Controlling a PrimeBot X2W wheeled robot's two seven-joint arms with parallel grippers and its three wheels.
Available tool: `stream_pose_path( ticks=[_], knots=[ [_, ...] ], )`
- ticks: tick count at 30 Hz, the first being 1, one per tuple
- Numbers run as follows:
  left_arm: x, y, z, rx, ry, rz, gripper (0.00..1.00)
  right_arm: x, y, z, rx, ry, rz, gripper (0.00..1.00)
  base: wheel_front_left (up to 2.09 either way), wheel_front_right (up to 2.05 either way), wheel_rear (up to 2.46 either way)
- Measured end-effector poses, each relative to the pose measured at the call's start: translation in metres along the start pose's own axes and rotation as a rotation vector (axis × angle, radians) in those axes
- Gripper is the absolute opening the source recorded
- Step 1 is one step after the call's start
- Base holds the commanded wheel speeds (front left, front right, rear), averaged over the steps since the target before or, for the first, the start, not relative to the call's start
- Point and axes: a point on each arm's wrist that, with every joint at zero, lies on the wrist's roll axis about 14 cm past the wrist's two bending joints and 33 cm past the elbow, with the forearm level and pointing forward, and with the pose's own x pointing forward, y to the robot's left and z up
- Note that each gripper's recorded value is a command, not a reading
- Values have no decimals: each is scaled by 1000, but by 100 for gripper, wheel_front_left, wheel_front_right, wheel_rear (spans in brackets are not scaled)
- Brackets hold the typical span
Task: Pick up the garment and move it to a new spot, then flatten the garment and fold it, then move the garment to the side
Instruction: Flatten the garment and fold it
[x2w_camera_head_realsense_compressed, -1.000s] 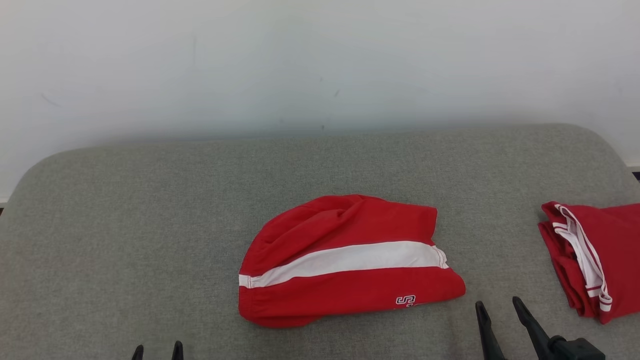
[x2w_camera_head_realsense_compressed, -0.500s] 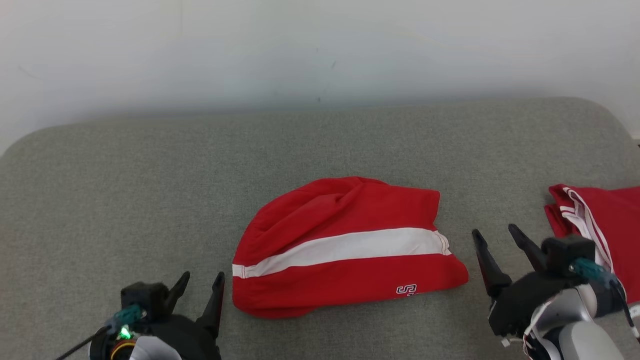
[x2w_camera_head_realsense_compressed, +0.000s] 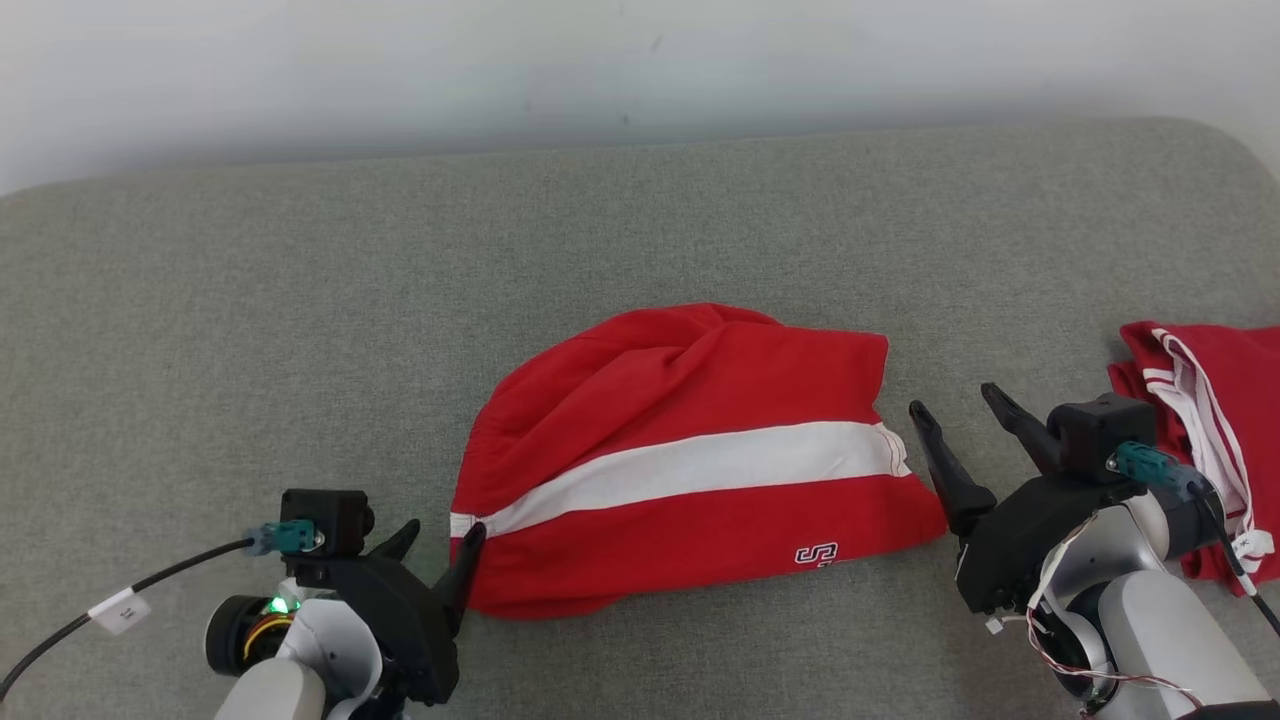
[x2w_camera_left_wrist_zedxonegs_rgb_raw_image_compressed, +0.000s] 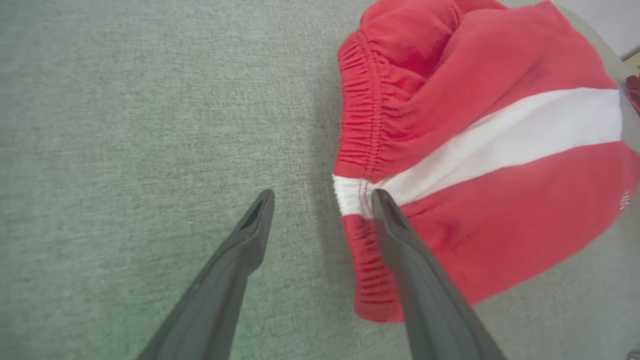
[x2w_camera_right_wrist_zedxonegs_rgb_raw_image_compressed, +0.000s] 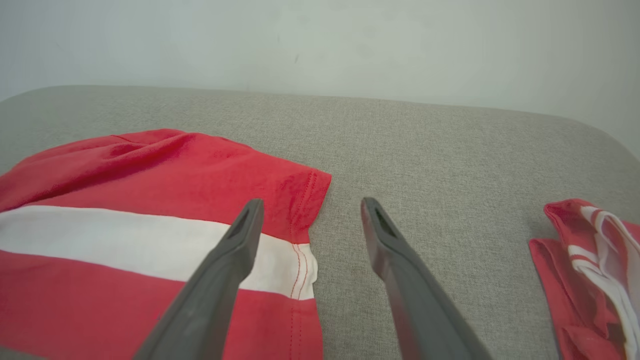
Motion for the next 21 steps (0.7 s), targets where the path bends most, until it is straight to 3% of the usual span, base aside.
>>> stream_pose_path(
  ticks=[11,12,13,14,17,18,21],
  knots=[
    [2,-14,4,-24,5,-54,100,2,-2,-8,8,11,-5,100,0,0,0],
    [2,-15,6,-26,3,-59,95,2,-2,-8,7,10,-5,100,0,0,0],
    [2,-17,6,-28,7,-64,79,2,-2,-8,8,10,-4,100,0,0,0],
    [2,-18,6,-30,7,-69,54,2,-2,-8,8,9,-4,100,0,0,0],
    [2,-22,4,-41,15,-83,19,3,-1,-9,8,11,-2,100,0,0,0],
    [2,-24,3,-46,19,-88,0,3,-1,-9,9,12,-2,100,0,0,0],
    [3,-26,-1,-49,29,-96,0,4,-1,-11,10,17,-1,100,0,0,0]
  ],
)
